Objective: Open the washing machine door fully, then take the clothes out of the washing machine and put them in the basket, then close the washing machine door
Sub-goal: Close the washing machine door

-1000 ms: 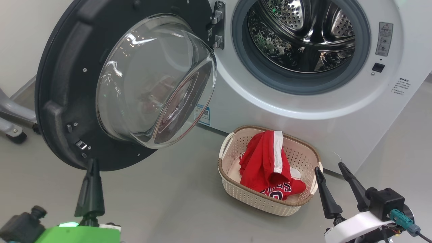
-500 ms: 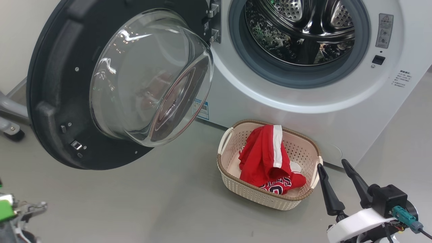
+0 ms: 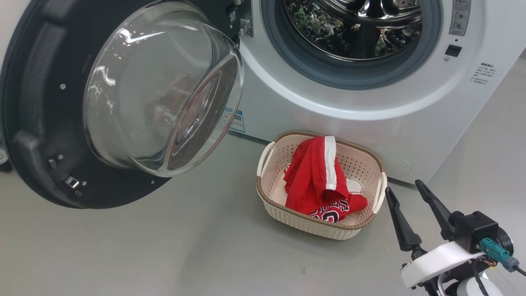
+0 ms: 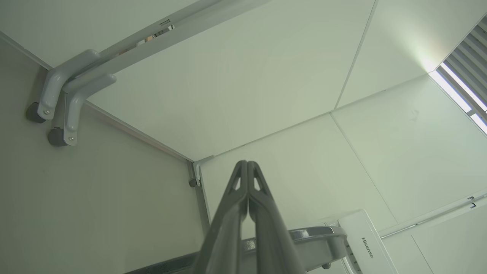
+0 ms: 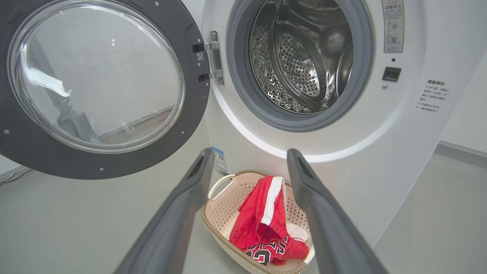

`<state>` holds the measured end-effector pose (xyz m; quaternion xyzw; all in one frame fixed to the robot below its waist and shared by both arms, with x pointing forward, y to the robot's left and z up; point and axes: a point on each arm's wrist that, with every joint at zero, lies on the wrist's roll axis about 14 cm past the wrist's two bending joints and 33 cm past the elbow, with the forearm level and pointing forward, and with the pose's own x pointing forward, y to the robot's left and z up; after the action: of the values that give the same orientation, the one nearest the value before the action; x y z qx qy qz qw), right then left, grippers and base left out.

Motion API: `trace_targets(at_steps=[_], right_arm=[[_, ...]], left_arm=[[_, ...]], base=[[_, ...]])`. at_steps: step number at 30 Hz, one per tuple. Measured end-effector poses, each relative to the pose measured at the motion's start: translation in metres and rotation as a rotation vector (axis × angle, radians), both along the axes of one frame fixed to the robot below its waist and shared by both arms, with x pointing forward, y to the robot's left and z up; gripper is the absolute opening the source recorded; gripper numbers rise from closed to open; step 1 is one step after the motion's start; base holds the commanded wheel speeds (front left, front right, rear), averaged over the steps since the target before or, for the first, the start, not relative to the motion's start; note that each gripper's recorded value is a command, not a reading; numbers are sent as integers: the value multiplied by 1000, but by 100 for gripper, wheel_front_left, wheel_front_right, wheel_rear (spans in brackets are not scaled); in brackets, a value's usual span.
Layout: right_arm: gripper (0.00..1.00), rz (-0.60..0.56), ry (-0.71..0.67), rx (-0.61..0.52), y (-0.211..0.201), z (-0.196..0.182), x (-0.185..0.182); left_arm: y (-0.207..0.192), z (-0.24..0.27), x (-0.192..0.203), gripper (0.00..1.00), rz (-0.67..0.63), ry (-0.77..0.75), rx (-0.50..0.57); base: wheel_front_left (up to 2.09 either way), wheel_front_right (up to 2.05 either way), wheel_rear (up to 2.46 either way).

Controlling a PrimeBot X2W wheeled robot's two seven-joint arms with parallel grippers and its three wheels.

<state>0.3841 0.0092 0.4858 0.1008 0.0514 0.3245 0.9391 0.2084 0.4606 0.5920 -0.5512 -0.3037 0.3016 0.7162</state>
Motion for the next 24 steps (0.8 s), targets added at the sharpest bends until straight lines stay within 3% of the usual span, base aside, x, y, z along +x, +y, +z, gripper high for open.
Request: trace_targets(at_steps=[11,24], right_arm=[[100,-35,20,-13,-17,-9,14],[100,-79,51,-15,-32,-23,26]], left_arm=[[14,-2,59,0,-113,42,-53],[-8,-31,114,0,-276,196,-54]], base=[[0,0,0],[0,0,0]])
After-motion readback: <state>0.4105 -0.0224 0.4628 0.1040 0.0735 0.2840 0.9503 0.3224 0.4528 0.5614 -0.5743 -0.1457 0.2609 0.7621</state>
